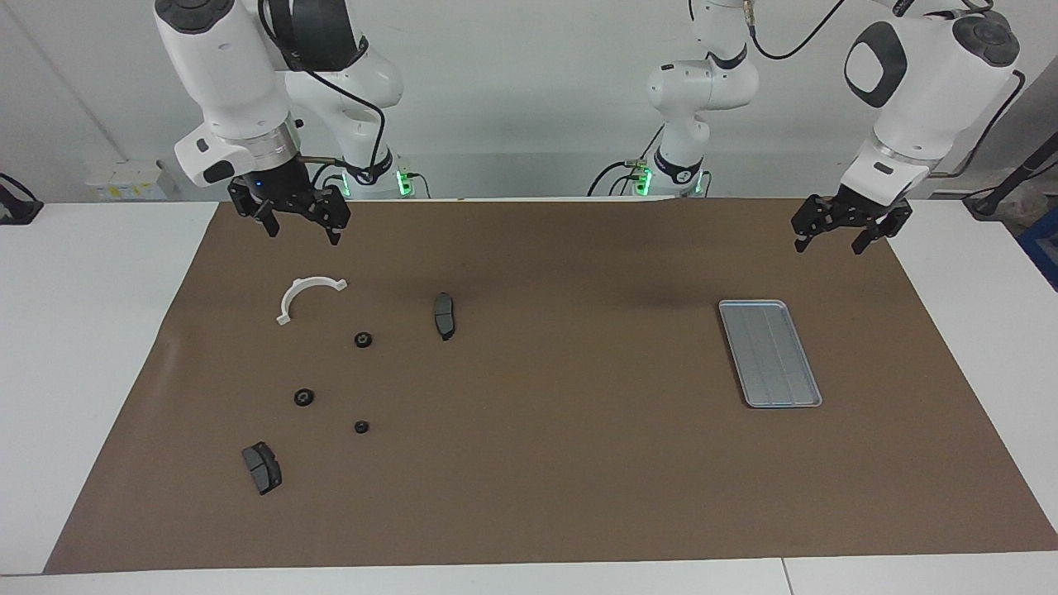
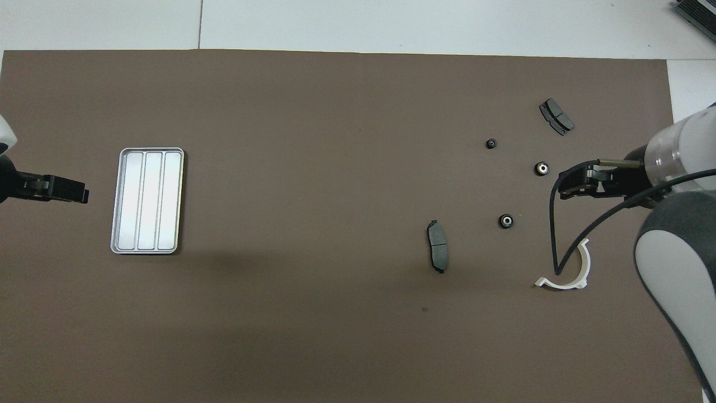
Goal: Pick bearing gear from pile to tray
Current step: 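Grasp a small black bearing from the pile with the right gripper, then carry the black bearing toward the table center with the right gripper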
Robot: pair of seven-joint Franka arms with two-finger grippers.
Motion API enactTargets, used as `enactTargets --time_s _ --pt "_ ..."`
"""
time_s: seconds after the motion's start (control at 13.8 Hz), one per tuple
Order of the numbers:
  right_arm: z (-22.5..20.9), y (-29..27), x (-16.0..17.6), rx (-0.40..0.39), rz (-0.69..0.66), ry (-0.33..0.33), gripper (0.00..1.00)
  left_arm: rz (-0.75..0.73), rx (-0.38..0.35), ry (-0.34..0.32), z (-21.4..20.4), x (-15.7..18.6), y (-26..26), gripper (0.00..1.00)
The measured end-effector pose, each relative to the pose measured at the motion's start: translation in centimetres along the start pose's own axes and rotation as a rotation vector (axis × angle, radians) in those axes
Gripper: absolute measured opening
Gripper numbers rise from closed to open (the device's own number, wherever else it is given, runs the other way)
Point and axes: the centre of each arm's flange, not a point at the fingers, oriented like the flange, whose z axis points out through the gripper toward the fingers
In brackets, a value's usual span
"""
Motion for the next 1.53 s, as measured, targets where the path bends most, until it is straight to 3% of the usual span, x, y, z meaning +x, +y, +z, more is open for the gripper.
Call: enactTargets --time_s 0.58,0.87,1.16,1.53 --pt "0.1 1.5 0.4 0.001 0.029 -0.002 1.00 0.000 0.000 0.000 0.0 0.0 0.0 1.00" --pt "0.9 1.6 1.2 0.021 0.030 0.044 1.00 0.000 0.000 0.000 0.0 0.0 0.0 1.00" --pt "5.3 3.7 3.5 0.031 -0.022 0.080 1.00 0.001 0.000 0.000 0.0 0.0 0.0 1.00" --pt "14.6 5.6 8.3 0.049 -0.016 0.084 1.00 0.001 0.000 0.000 0.0 0.0 0.1 1.00"
